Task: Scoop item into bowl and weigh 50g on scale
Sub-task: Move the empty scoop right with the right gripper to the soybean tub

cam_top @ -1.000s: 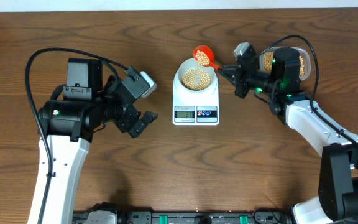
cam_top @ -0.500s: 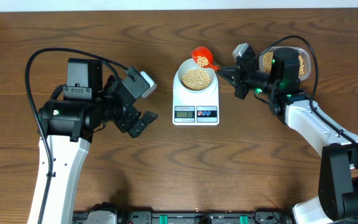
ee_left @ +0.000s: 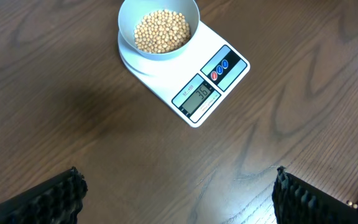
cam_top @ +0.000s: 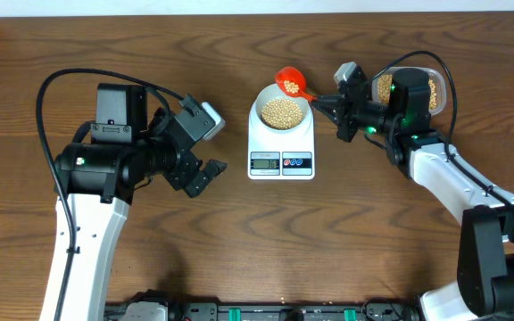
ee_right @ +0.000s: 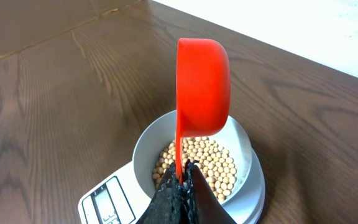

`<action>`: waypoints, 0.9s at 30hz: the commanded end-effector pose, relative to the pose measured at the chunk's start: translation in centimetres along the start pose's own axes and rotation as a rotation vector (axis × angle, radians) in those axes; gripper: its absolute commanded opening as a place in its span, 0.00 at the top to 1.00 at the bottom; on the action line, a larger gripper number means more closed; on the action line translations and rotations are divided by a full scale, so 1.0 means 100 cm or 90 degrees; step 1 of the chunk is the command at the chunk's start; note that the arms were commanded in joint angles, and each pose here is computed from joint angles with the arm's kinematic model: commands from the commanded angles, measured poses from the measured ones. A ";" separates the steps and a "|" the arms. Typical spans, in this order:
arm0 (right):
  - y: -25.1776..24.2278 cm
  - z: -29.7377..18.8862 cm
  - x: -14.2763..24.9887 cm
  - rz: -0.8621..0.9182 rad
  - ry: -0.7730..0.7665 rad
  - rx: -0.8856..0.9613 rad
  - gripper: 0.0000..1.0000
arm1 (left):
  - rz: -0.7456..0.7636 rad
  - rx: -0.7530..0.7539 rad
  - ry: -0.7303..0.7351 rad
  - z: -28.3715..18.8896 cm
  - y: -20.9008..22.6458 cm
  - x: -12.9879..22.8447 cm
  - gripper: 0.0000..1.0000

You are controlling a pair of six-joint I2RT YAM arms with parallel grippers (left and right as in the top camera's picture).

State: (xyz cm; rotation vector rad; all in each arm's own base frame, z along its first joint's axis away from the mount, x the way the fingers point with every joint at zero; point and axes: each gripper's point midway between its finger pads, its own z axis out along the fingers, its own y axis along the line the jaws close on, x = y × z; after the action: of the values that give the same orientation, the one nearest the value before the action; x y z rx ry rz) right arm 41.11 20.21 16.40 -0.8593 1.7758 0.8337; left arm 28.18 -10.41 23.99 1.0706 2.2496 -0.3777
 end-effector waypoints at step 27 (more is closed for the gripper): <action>-0.032 0.002 -0.003 -0.124 0.018 0.134 0.99 | 0.010 -0.001 -0.016 -0.006 -0.001 -0.006 0.02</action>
State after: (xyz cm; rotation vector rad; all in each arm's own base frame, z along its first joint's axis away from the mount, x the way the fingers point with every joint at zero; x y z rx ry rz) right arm 42.85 19.85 15.94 -1.0199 1.6667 0.5011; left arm 28.18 -10.41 23.99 1.0706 2.2496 -0.3777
